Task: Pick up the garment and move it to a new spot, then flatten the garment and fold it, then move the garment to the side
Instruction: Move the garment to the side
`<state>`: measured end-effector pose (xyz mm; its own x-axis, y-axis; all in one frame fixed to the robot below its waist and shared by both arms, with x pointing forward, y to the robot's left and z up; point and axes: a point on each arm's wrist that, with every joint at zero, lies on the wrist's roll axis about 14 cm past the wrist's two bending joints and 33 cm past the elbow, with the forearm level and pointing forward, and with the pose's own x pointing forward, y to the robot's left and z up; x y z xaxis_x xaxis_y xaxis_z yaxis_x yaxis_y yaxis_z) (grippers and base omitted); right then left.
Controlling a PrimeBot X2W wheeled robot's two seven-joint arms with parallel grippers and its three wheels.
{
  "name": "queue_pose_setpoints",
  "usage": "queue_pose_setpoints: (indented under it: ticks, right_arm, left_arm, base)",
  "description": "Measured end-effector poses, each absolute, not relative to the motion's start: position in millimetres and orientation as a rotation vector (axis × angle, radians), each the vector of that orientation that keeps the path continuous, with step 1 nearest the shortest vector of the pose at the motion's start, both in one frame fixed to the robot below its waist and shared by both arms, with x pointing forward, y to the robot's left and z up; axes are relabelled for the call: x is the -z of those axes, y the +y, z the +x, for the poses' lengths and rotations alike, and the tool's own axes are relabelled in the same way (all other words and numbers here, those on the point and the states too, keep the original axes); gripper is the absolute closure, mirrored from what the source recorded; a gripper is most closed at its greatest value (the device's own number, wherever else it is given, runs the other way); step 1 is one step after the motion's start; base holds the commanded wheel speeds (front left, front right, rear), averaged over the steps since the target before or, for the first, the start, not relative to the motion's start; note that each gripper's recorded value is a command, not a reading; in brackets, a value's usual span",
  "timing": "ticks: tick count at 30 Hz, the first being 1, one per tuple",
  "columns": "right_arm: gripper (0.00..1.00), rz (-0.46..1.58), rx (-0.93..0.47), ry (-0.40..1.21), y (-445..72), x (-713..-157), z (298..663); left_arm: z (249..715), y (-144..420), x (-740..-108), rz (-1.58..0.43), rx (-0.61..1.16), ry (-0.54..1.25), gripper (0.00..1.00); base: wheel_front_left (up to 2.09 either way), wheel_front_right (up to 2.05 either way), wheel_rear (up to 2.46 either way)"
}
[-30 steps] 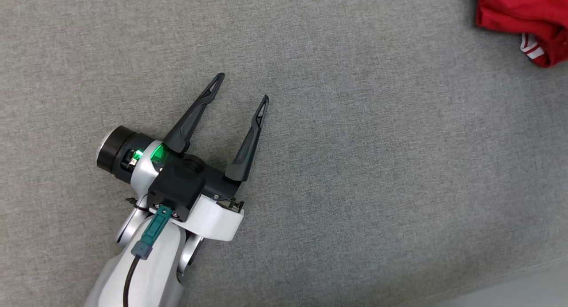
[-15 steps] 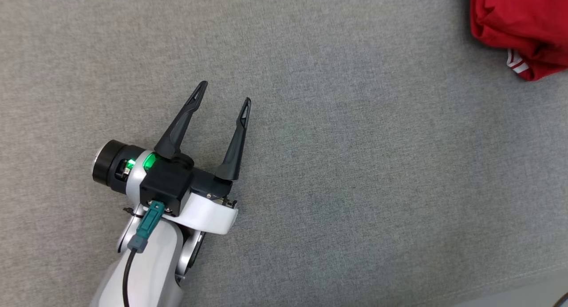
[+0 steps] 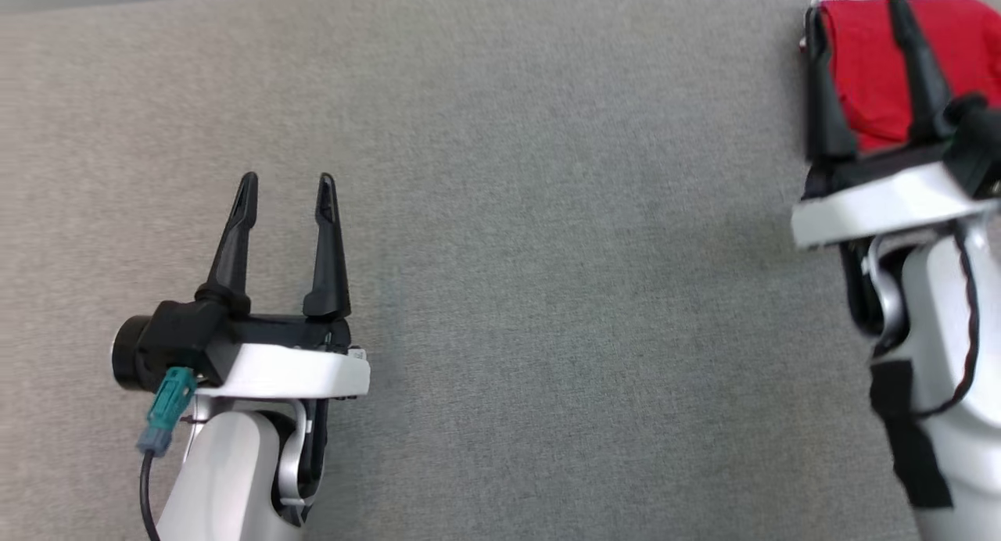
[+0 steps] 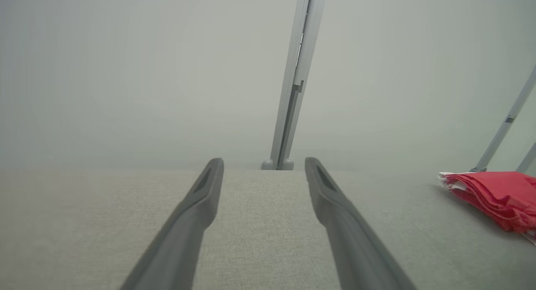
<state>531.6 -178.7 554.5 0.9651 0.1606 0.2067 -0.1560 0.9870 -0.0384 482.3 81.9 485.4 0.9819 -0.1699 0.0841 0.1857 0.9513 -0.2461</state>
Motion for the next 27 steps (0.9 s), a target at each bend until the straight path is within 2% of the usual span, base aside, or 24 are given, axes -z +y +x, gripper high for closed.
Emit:
queue_pose_setpoints:
  ticks: [7,11,27]
  right_arm:
    - [0.0,0.069,-0.215,-0.232,-144,-557,485]
    - [0.0,0.113,-0.205,-0.243,-141,-559,459]
    - [0.0,0.128,-0.156,-0.11,-149,-517,367]
  left_arm:
    - [457,119,-525,-0.237,0.094,-0.157,0.0]
    - [437,136,-541,-0.212,0.065,-0.196,0.0]
    - [350,166,-529,-0.143,0.022,-0.151,0.0]
  base:
    - [0.0,0.0,0.0]
    - [0.0,0.0,0.0]
    - [0.0,0.0,0.0]
